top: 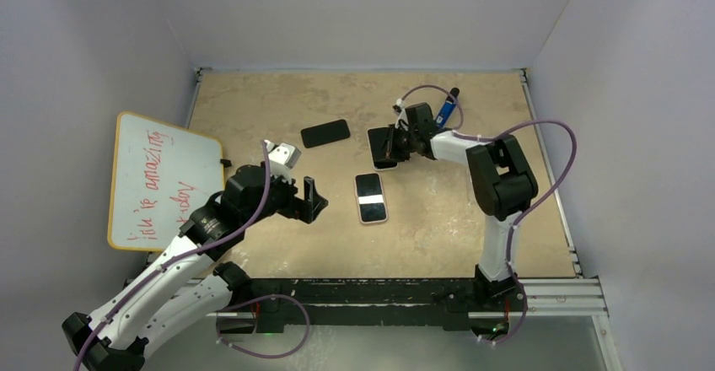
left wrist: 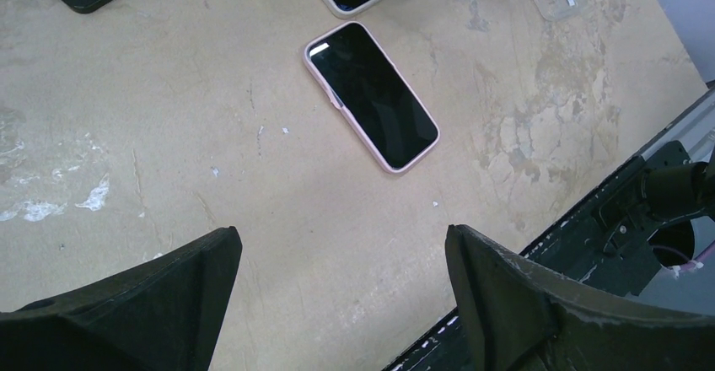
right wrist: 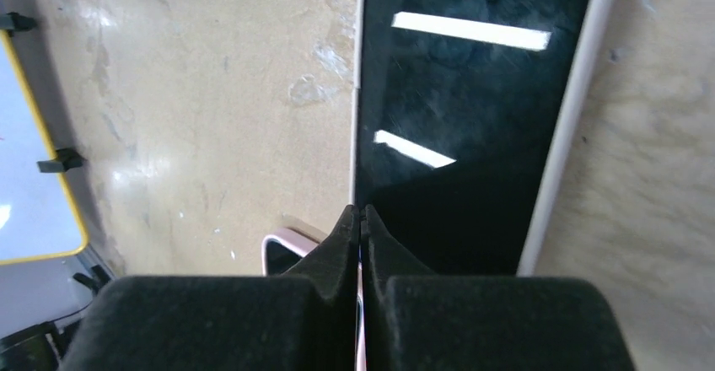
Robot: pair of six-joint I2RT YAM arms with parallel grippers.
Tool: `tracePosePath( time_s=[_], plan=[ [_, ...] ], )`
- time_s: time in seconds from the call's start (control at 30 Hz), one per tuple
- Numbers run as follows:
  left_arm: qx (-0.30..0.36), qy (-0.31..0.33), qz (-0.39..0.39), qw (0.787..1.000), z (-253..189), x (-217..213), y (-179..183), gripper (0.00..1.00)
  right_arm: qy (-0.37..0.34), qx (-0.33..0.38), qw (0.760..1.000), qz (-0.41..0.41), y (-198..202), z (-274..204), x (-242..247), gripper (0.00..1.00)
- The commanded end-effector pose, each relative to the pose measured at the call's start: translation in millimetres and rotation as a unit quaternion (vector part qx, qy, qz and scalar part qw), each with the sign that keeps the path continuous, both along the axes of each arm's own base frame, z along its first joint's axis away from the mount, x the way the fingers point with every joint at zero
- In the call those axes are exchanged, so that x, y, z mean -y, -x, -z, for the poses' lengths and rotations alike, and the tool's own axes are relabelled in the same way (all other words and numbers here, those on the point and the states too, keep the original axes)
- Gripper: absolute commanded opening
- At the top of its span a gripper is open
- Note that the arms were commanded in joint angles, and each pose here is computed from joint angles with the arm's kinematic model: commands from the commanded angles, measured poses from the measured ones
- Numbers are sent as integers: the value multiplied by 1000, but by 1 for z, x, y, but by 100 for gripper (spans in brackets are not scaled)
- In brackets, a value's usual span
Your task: Put the phone into the phone case
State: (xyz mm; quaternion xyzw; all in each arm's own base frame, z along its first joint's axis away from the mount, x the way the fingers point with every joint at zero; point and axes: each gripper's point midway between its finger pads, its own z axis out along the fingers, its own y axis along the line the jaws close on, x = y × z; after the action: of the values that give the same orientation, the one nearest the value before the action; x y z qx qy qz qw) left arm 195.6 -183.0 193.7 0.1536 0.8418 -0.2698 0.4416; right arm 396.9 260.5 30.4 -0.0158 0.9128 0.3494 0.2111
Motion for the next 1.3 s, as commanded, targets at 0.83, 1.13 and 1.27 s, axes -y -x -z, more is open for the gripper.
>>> tracePosePath(
  time_s=[0.83,1.13,1.27],
  plan=[
    [21,7,-17,1000,-15,-2,-7,96,396,51,895,201,13,-35,218,47],
    [36,19,-17,999,-24,-4,-5,96,374,-18,904,209,17,-11,239,49],
    [33,18,-15,999,-23,-3,-5,96,364,-22,907,208,18,-9,242,49]
  ],
)
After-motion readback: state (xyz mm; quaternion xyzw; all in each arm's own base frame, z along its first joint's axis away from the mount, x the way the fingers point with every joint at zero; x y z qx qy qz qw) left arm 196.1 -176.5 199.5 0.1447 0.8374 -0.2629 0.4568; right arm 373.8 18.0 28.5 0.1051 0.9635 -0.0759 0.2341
